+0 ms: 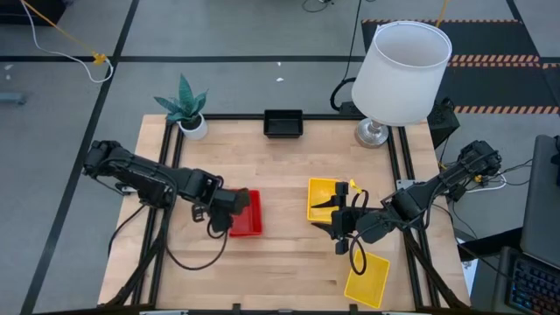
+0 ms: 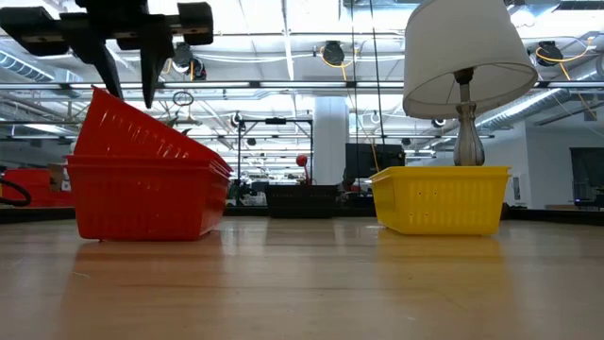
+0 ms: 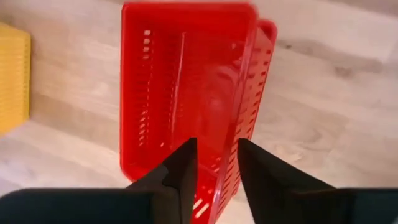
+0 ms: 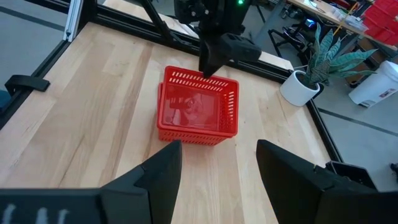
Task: Stack baskets by color
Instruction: Stack the bottom red basket on the stacked top red baskets
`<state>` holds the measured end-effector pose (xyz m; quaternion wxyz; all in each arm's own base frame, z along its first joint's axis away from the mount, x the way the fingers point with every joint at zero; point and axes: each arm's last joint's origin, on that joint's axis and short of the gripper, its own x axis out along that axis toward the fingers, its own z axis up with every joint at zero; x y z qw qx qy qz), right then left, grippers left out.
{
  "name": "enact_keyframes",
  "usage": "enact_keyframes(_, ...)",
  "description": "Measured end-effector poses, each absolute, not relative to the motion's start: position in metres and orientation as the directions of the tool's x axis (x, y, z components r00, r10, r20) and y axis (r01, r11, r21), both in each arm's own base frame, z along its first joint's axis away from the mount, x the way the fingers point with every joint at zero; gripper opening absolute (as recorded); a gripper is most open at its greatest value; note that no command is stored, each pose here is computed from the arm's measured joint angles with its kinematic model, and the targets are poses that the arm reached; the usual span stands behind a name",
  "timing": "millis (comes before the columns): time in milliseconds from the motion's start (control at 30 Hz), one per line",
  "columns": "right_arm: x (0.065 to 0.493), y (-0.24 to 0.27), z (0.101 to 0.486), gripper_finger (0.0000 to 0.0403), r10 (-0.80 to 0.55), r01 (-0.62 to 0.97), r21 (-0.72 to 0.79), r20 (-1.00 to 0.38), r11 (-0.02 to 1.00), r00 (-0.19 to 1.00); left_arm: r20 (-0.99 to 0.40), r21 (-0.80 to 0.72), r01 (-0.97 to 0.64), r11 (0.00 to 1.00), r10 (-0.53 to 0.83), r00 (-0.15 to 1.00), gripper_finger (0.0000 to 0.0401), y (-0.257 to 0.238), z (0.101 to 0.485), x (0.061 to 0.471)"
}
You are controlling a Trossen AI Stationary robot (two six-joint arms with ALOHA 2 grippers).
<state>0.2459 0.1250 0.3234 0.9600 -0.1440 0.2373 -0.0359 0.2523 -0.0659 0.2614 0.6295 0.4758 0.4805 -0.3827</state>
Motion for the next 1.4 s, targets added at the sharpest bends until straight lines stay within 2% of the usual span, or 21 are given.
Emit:
enact_keyframes(100, 0.246, 0.125, 0.323, 0.0203, -0.138, 0.000, -0.295, -0.447, 0.956, 0.884, -0.973, 0.202, 0.951, 0.234, -0.059, 0.221, 0.0081, -0.069, 0.257, 0.250)
enact_keyframes(300, 0.246, 0.125, 0.323, 0.0203, -0.138, 0.000, -0.295, -0.448, 0.955, 0.883, -0.985, 0.155, 0.964, 0.217, -0.045, 0.168, 0.0013, -0.069, 0.240, 0.243)
enact_keyframes(533, 0.246, 0.125, 0.323, 0.0203, -0.137, -0.001, -0.295, -0.447, 0.956, 0.884, -0.975, 0.212, 0.955, 0.210, -0.027, 0.222, 0.0024, -0.072, 0.238, 0.246)
enact_keyframes(733, 0.246, 0.125, 0.323, 0.0203, -0.137, 0.000, -0.295, -0.447, 0.956, 0.884, -0.973, 0.221, 0.955, 0.196, -0.021, 0.229, 0.0011, -0.072, 0.239, 0.245)
enact_keyframes(833, 0.246, 0.125, 0.323, 0.0203, -0.138, -0.001, -0.295, -0.447, 0.956, 0.884, -0.971, 0.229, 0.944, 0.238, -0.009, 0.238, 0.0034, -0.071, 0.240, 0.246)
enact_keyframes(1033, 0.246, 0.125, 0.323, 0.0203, -0.138, -0.001, -0.296, -0.449, 0.955, 0.883, -0.950, 0.313, 0.889, 0.334, 0.132, 0.284, 0.0138, -0.067, 0.240, 0.248)
enact_keyframes(1167, 0.246, 0.125, 0.323, 0.0203, -0.138, -0.001, -0.296, -0.449, 0.955, 0.883, -0.935, 0.355, 0.794, 0.495, 0.193, 0.298, 0.0191, -0.066, 0.242, 0.248)
enact_keyframes(1300, 0.246, 0.125, 0.323, 0.0203, -0.138, -0.001, -0.296, -0.449, 0.955, 0.883, -0.935, 0.348, 0.688, 0.637, 0.181, 0.305, 0.0204, -0.069, 0.253, 0.245)
enact_keyframes(1400, 0.246, 0.125, 0.323, 0.0203, -0.138, -0.001, -0.296, -0.449, 0.955, 0.883, -0.932, 0.335, 0.606, 0.721, 0.161, 0.324, 0.0191, -0.073, 0.260, 0.238)
